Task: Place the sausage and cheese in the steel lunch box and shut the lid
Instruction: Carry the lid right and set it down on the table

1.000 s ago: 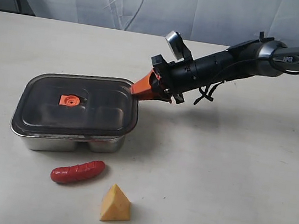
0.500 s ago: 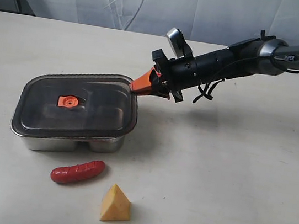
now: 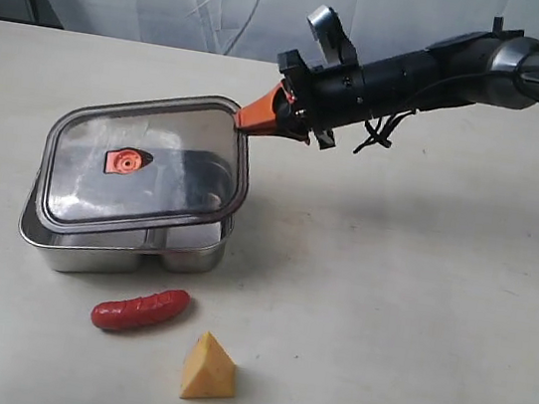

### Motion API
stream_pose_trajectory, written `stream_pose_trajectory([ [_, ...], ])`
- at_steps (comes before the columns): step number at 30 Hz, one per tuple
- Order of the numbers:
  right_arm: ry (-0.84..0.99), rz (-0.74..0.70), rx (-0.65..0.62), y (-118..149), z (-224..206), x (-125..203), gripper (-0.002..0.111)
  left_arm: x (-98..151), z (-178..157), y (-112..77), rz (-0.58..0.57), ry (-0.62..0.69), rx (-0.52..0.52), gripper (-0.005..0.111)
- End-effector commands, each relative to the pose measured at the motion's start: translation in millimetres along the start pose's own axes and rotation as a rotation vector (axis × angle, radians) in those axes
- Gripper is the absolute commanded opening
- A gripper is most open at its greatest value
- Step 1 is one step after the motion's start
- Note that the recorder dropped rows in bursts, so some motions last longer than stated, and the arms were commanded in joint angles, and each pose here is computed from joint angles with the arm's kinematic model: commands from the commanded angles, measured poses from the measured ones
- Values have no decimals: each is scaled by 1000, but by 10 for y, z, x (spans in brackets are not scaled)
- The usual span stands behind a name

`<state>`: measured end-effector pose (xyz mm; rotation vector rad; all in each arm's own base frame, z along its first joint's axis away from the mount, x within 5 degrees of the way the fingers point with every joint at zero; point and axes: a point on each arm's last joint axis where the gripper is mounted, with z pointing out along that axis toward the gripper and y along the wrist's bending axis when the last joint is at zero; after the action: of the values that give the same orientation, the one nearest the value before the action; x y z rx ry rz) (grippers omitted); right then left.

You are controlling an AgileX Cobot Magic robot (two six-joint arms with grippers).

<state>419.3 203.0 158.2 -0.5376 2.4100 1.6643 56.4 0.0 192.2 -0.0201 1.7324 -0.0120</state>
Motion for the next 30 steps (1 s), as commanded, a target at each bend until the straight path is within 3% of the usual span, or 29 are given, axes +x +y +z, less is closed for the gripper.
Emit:
stream_pose_trajectory([
  [1,-42,-36,-33,196,-79,-78,-1,12,-1,0,0,-1,0,0],
  [11,-160,-85,-112,535,-252,-216,-1,12,-1,0,0,-1,0,0],
  [18,-299,-193,-113,687,-709,-347,-1,12,-1,0,0,-1,0,0],
  [23,-351,-273,111,691,-1039,-395,-1,12,-1,0,0,-1,0,0],
  [26,-325,-377,325,730,-1179,-385,-1,12,-1,0,0,-1,0,0],
  [27,-313,-451,456,808,-1283,-380,-1,12,-1,0,0,-1,0,0],
  [30,-329,-572,629,1036,-1476,-378,-1,12,-1,0,0,-1,0,0],
])
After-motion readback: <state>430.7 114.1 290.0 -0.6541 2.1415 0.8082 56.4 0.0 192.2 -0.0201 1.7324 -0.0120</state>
